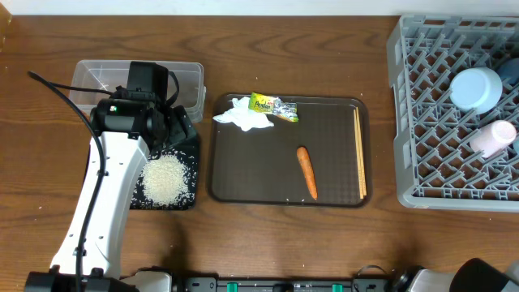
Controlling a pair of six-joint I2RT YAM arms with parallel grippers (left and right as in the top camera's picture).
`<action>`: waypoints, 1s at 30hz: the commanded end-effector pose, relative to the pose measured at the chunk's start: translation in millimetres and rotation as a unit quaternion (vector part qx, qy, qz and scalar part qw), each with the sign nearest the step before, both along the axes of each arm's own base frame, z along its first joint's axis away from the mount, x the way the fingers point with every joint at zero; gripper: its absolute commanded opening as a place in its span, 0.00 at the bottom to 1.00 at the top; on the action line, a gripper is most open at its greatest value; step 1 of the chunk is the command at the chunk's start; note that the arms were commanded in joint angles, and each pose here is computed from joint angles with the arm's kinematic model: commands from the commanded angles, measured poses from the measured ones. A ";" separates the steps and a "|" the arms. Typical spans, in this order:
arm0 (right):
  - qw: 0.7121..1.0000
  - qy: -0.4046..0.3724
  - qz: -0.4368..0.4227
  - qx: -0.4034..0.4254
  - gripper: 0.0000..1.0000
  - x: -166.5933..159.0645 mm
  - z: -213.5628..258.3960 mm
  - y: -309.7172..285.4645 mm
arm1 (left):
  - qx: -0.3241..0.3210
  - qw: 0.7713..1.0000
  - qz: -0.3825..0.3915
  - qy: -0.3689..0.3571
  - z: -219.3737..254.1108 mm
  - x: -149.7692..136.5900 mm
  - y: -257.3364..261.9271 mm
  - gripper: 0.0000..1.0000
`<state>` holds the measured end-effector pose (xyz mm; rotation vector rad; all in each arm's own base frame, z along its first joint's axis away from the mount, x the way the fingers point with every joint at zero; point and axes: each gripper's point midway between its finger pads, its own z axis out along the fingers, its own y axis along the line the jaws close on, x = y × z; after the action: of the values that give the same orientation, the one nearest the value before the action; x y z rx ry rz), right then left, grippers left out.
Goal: Sort waste into correct bins and load items into the dishwasher rack
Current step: 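Raise the right gripper out of the rack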
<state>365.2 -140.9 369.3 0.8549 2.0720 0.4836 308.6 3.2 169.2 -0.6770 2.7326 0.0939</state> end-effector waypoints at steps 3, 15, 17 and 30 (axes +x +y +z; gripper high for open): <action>0.992 0.038 0.118 0.020 0.99 14.0 -21.2 84.4 | 0.002 1.000 0.007 -0.007 4.6 1.7 2.3 0.99; 0.938 0.162 0.297 -0.079 0.99 18.1 -135.0 235.2 | 0.002 1.000 0.007 -0.007 4.6 1.7 2.3 0.99; 0.930 0.174 0.315 -0.079 0.99 16.1 -148.2 250.0 | 0.002 1.000 0.007 -0.007 4.6 1.7 2.3 0.99; 0.932 0.176 0.278 -0.152 0.99 34.1 -168.8 240.0 | 0.002 1.000 0.007 -0.007 4.6 1.7 2.3 0.99</action>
<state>390.1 118.7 205.0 0.1326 2.6670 0.4645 308.6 3.2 169.2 -0.6770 2.7326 0.0939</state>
